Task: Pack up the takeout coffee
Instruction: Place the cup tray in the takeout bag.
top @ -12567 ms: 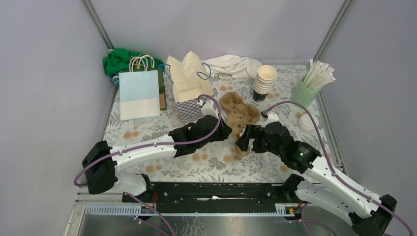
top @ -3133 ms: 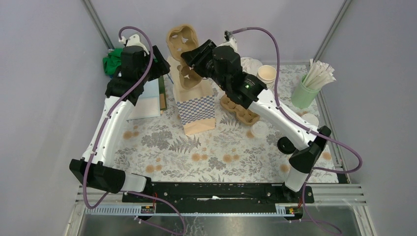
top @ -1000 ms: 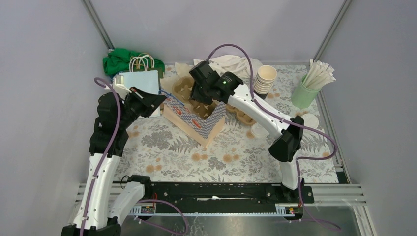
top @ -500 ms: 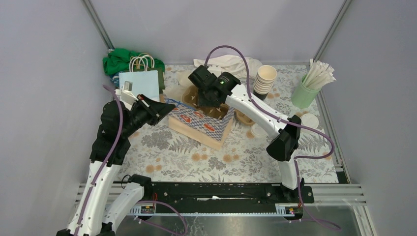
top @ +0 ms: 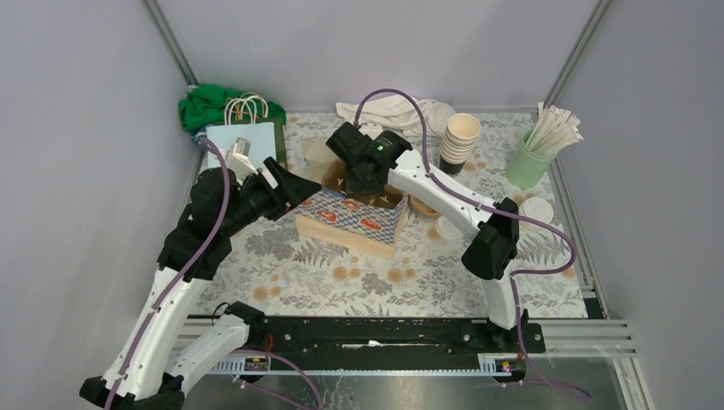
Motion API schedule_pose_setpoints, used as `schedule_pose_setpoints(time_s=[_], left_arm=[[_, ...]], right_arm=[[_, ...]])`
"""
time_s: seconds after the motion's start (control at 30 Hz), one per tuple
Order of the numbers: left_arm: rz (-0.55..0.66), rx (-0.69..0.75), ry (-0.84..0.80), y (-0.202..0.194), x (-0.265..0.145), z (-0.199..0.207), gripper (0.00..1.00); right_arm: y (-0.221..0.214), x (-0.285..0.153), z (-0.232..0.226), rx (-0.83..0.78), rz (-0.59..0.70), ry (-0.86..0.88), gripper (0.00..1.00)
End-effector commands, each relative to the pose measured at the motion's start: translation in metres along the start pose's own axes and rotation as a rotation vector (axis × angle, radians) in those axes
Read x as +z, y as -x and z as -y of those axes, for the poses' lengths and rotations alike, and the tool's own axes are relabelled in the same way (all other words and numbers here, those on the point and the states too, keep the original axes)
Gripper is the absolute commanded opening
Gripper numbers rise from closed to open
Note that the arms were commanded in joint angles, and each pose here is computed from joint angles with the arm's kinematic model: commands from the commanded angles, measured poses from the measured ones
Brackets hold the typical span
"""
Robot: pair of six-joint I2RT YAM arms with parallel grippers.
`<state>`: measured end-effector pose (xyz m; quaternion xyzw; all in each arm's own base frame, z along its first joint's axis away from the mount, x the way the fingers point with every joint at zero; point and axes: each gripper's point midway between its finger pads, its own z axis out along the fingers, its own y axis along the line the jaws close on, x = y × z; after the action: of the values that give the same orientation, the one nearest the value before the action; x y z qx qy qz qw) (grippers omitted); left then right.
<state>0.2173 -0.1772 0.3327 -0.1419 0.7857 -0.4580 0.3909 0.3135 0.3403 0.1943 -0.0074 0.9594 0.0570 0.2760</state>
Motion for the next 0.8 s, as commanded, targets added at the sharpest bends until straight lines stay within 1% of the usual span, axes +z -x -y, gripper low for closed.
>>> schedule_pose_setpoints(time_s=[0.0,0.13,0.23,0.33,0.4,0.5,0.67,0.77], left_arm=[[0.154,0.218,0.174,0.039,-0.030,-0.010,0.79],[0.235,0.295,0.249,0.062,-0.048,-0.007,0.88],[0.283,0.367,0.290,0.081,-0.055,-0.001,0.94],[0.282,0.469,0.335,0.097,-0.053,0.005,0.97],[0.249,0.530,0.344,0.102,-0.042,0.006,0.98],[0.177,0.604,0.309,0.099,-0.017,0.006,0.99],[0.044,0.627,0.216,0.077,0.018,0.003,0.99],[-0.010,0.635,0.225,0.071,0.033,-0.008,0.99]], right_arm=[[0.000,-0.002,0.000,-0.037,0.018,0.016,0.24],[0.002,-0.007,0.002,-0.071,0.043,0.042,0.25],[-0.002,-0.007,0.004,-0.092,0.034,0.052,0.26],[-0.009,-0.003,0.003,-0.105,0.006,0.054,0.26],[-0.014,0.000,0.002,-0.109,-0.014,0.060,0.26],[-0.021,0.004,-0.001,-0.116,-0.043,0.074,0.26],[-0.030,0.014,0.000,-0.122,-0.070,0.069,0.26],[-0.035,0.019,0.002,-0.124,-0.083,0.058,0.26]])
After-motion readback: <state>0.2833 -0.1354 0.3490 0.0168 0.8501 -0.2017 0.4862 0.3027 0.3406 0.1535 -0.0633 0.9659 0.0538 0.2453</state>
